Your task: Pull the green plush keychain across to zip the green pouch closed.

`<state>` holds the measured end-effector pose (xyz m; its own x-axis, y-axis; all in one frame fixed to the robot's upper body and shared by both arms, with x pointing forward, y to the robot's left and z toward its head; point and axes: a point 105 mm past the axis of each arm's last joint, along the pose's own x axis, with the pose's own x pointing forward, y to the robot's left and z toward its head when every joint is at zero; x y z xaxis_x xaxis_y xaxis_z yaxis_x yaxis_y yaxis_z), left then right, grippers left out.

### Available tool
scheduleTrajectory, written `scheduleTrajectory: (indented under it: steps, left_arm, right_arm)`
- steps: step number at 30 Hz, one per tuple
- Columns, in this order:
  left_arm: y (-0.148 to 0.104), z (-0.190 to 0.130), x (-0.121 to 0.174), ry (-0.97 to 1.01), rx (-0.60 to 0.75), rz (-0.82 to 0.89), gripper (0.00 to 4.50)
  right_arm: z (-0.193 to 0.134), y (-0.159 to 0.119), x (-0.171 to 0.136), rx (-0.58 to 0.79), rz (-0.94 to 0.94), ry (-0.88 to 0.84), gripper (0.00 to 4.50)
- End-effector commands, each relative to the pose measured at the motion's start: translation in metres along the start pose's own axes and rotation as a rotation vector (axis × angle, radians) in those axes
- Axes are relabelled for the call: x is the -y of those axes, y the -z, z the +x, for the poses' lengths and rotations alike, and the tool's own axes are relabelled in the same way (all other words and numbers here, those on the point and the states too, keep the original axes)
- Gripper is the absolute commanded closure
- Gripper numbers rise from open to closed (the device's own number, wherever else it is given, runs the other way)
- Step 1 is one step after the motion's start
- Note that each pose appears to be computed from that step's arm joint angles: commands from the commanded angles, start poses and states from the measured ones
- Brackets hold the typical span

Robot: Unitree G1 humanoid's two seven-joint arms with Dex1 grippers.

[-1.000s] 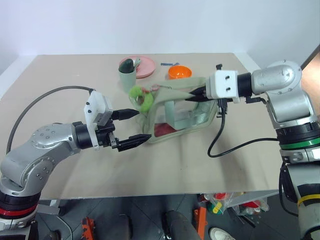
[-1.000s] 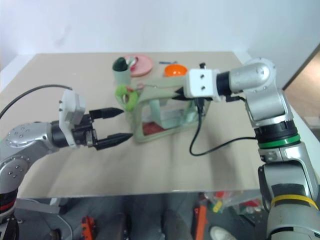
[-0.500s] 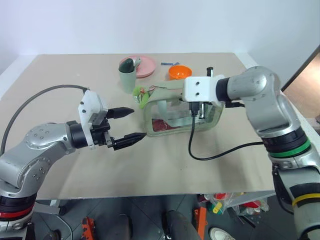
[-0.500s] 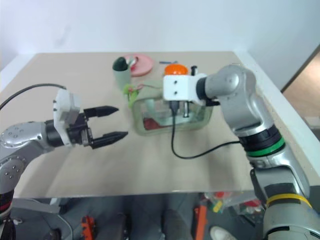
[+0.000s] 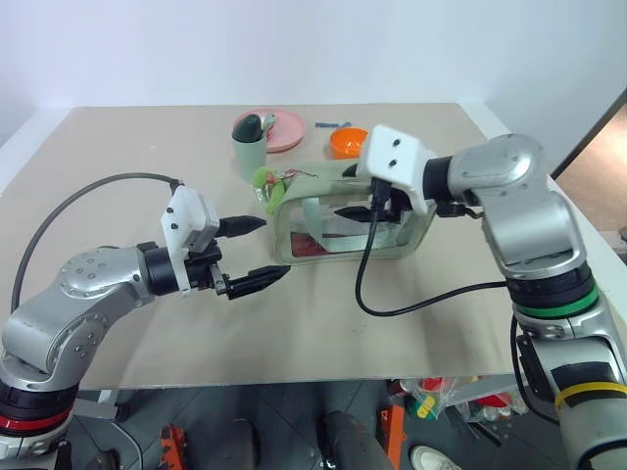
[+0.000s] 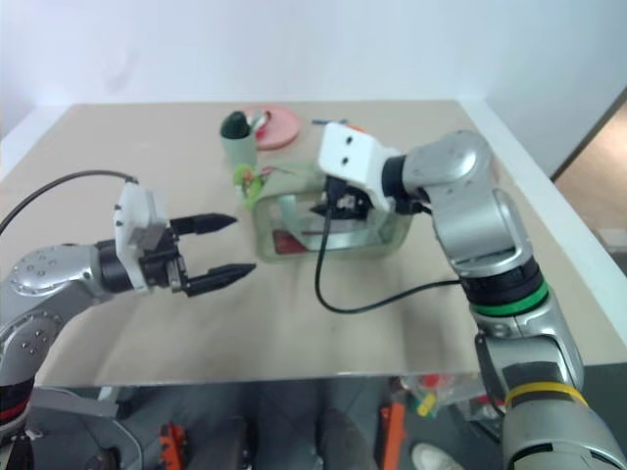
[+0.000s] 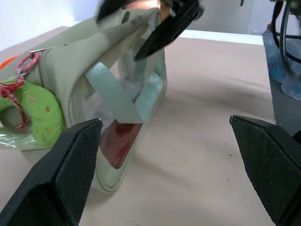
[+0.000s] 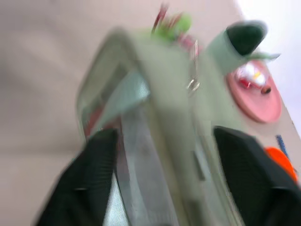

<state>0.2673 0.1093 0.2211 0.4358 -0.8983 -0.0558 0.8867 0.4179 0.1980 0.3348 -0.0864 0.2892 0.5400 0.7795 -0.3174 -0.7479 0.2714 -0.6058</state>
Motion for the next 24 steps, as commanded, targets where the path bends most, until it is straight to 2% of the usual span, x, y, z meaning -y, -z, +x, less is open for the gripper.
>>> scheduleTrajectory:
  steps: [1,5,9,14,24]
  left_arm:
    - [-0.012,0.000,0.003,0.022,0.024,0.057,0.00]
    - [-0.014,0.001,0.002,0.041,0.029,0.063,0.00]
    - [-0.015,0.004,0.002,0.055,0.033,0.066,0.00]
    - [-0.015,0.006,0.002,0.067,0.035,0.068,0.00]
    - [-0.015,0.005,0.001,0.068,0.027,0.074,0.00]
  right_arm:
    - [-0.032,-0.016,0.012,0.132,0.061,0.057,0.01]
    - [-0.059,0.003,0.018,0.178,0.188,0.082,0.01]
    - [-0.073,0.042,0.027,0.142,0.267,0.199,0.01]
    - [-0.073,0.077,0.025,0.106,0.298,0.259,0.01]
    - [-0.069,0.109,0.028,0.097,0.319,0.275,0.01]
